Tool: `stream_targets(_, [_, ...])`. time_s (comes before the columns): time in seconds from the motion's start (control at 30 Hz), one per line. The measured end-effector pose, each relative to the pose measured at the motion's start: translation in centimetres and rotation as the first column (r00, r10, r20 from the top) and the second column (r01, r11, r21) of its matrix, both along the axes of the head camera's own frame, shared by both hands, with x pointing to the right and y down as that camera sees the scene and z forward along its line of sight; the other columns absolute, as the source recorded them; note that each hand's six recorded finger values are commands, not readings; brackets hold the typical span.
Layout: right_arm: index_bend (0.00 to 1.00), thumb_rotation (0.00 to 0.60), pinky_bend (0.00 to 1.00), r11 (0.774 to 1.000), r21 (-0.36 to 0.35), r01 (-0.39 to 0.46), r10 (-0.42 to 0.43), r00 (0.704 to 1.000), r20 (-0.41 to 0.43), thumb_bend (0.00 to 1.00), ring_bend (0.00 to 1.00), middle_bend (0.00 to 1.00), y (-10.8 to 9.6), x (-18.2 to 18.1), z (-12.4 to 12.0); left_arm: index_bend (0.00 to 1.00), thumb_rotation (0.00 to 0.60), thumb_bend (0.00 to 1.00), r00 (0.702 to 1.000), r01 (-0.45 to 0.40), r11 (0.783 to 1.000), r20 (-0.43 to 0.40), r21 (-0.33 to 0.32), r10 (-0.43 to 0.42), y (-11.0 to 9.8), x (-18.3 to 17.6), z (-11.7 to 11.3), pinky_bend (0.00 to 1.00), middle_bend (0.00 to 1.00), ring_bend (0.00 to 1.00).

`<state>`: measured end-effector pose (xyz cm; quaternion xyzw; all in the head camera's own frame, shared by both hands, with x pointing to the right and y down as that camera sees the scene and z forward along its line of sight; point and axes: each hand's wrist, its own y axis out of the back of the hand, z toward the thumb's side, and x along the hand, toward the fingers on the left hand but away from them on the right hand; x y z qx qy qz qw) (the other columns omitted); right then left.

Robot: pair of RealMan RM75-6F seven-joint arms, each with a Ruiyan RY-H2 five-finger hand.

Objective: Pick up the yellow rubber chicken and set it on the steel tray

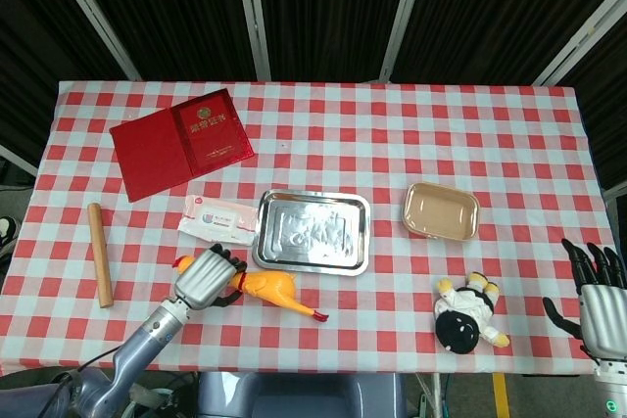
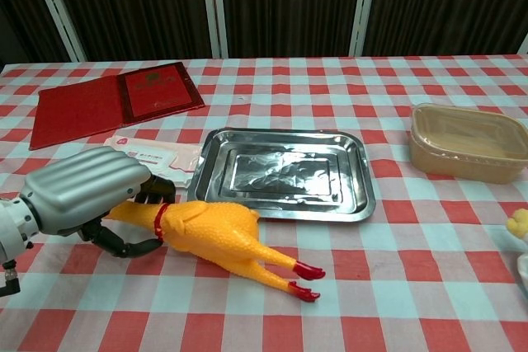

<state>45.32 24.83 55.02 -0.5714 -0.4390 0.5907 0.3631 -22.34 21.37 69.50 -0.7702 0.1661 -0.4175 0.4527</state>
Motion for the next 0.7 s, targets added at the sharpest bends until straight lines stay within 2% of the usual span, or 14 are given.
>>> stream_targets(0.2, [0.04,0.6,0.01,1.0,0.001,0.005,-0.005,1.0,-0.005,0.3,0.07,0.17,-0.1,0.0,-0.1,0.73,0.6,0.75,0.992,0.01,1.0,-0.124,-0.013,-0.012,-0.4,0.9,-1.0,0.7,0.73,0.61])
stream_targets(0.37, [0.05,0.6,0.01,1.0,0.02,0.019,-0.019,1.0,0.006,0.3,0.07,0.17,-0.8,-0.2,-0.9,0.73,0.6,0.75,0.966,0.006,1.0,-0.257,-0.014,-0.009,-1.3,1.7,-2.7,0.7,0.73,0.62])
stream_targets(0.57, [0.04,0.6,0.01,0.998,0.034,0.054,-0.057,0.994,0.091,0.3,0.07,0.17,-1.8,-1.4,-2.2,0.74,0.6,0.76,0.934,-0.022,1.0,-0.357,0.021,0.028,-3.0,2.7,-5.4,0.7,0.74,0.62])
stream_targets(0.7, [0.04,0.6,0.01,0.995,0.02,0.096,-0.098,0.975,0.199,0.3,0.07,0.17,-2.6,-3.1,-2.6,0.73,0.6,0.76,0.919,-0.036,0.998,-0.39,0.054,0.055,-4.5,3.5,-7.4,0.7,0.73,0.62])
